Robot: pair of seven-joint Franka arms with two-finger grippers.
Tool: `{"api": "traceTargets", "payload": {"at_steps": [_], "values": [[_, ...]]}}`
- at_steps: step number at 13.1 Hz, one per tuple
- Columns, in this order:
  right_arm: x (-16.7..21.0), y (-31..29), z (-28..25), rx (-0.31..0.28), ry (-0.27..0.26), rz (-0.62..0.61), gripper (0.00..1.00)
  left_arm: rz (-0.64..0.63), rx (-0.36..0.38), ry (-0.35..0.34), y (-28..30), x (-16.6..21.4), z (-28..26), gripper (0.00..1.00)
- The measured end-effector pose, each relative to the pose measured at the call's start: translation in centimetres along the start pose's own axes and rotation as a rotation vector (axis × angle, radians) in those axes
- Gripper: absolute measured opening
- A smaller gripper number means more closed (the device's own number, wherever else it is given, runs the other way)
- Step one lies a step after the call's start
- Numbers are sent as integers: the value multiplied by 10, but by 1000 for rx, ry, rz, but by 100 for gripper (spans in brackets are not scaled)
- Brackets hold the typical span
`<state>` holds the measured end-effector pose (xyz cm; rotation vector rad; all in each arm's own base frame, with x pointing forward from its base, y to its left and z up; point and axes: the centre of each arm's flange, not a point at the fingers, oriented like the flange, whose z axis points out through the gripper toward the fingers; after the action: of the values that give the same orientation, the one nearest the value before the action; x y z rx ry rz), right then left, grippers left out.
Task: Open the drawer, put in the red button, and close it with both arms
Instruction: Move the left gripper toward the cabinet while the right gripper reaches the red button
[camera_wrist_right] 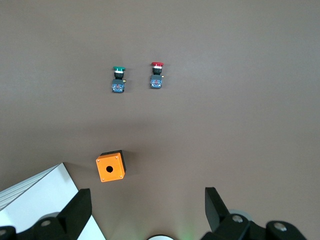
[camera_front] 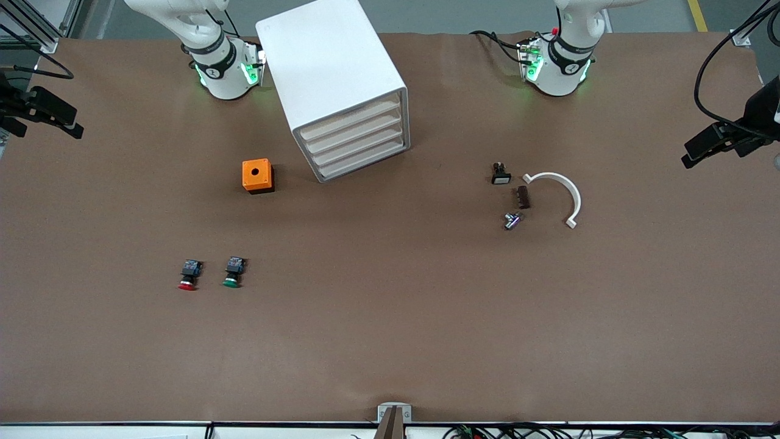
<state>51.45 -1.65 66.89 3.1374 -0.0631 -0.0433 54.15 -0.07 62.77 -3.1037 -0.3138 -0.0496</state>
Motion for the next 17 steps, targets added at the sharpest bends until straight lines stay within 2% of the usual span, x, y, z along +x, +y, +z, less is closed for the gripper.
{"api": "traceTargets", "payload": {"at_steps": [3, 5, 9, 12, 14, 16, 17], "values": [[0, 0, 0, 0, 0, 0, 100, 8, 3, -13, 4, 2, 6, 100], [0, 0, 0, 0, 0, 0, 100, 11, 32, -42, 2, 11, 24, 100], [0, 0, 1, 0, -1, 1, 100, -33, 55, -198, 14, 48, 122, 100], [3, 0, 4, 0, -8, 0, 100, -226, 105, -281, 59, 61, 189, 100], [6, -2, 10, -1, -23, -4, 100, -392, 156, -303, 101, 60, 219, 100], [9, -3, 15, -1, -33, -6, 100, -601, 195, -327, 138, 56, 245, 100], [11, -4, 20, -2, -48, -6, 100, -721, 190, -366, 153, 52, 256, 100]]}}
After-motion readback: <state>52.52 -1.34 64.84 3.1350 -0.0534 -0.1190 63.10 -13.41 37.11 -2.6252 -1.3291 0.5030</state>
